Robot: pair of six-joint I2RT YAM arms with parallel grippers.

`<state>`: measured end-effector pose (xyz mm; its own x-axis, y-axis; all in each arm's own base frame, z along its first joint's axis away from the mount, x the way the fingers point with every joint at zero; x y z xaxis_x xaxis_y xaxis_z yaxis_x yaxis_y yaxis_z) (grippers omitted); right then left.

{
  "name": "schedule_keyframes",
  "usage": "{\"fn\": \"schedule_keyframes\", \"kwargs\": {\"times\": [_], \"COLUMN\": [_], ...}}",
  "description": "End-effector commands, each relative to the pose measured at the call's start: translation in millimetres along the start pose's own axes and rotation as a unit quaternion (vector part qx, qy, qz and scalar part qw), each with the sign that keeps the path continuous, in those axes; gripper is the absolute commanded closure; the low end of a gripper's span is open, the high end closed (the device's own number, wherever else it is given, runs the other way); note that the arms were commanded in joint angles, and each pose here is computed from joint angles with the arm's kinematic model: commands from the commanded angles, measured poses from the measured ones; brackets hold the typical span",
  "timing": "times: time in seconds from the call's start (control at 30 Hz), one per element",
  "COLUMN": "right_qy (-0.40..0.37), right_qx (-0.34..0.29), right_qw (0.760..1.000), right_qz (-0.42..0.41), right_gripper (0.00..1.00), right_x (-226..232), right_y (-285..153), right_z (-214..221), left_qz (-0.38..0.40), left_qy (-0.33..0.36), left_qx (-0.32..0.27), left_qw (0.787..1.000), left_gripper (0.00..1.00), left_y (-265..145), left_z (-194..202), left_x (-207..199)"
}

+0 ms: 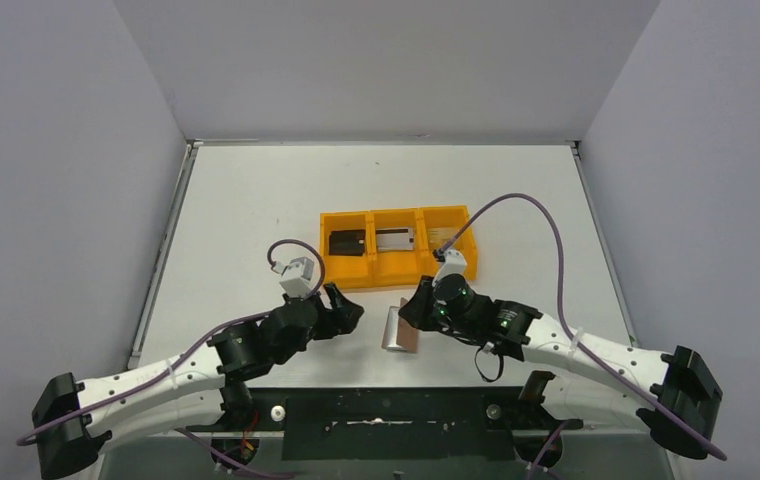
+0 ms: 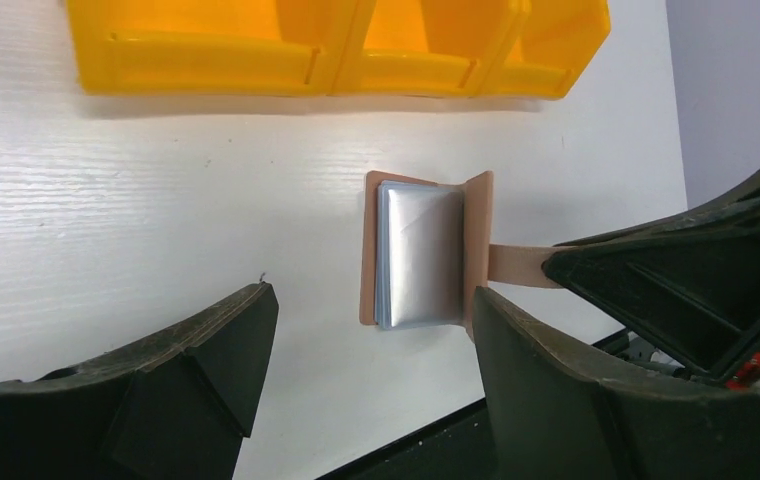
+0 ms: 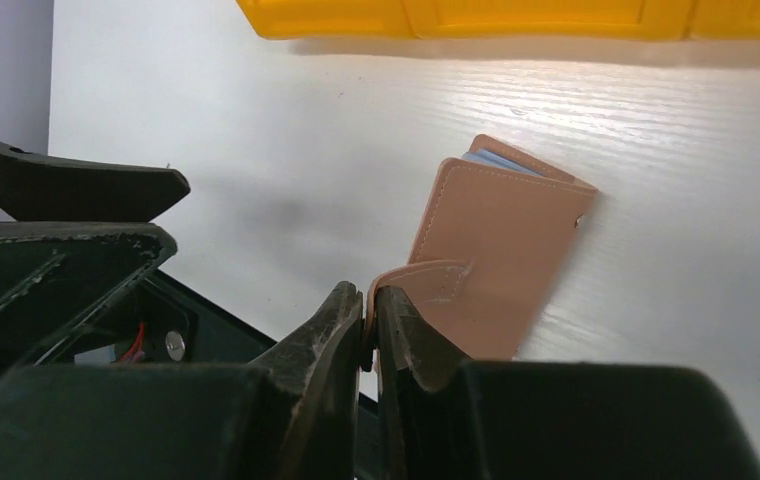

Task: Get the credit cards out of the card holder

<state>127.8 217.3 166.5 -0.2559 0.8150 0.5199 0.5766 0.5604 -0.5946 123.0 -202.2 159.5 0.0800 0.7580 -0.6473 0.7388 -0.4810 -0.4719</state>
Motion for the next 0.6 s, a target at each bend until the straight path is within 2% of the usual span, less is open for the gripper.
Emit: {"fn": "schedule_keyframes", "kwargs": {"times": [0.0, 0.17, 0.37, 0.47, 0.57], "right_qy": [-0.032, -0.038, -0.033, -0.013, 0.020], "right_qx": [-0.007, 0.013, -0.021, -0.033, -0.034], "right_qw": [0.998, 0.998, 0.995, 0.998, 0.999], "right_qz": [-0.054, -0.046, -0.089, -0.051, 0.024], "right_gripper": [0.99, 1.00, 1.00, 1.00, 1.00], "right_x": [32, 33, 38, 19, -14], "right_y": [11, 22, 8, 2, -1], "right_z": [-20, -13, -19, -15, -2], "left_qz": [-0.022, -0.017, 0.002, 0.009, 0.014], "left_qy": [-0.006, -0.011, -0.007, 0.000, 0.004], "left_qx": [-0.033, -0.030, -0.014, -0.010, -0.001], "left_qw": [0.999, 0.999, 1.000, 1.000, 1.000], "left_gripper": [0.29, 0.29, 0.29, 0.29, 0.29], "left_y": [-11, -13, -8, -3, 2], "left_z": [-12, -10, -6, -5, -3], "left_x": [9, 12, 3, -3, -8]}}
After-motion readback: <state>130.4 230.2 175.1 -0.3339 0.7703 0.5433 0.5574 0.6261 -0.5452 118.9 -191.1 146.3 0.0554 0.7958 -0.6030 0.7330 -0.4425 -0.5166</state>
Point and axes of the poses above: each gripper's point midway between its finger pads, its own y axis out along the fingers, its own x axis along the line the jaws close on, z = x × y, the point moved 7 cm from there along -y, back along the fingers, and after that the axes turned 4 degrees about -y, right-handed, at the moved point
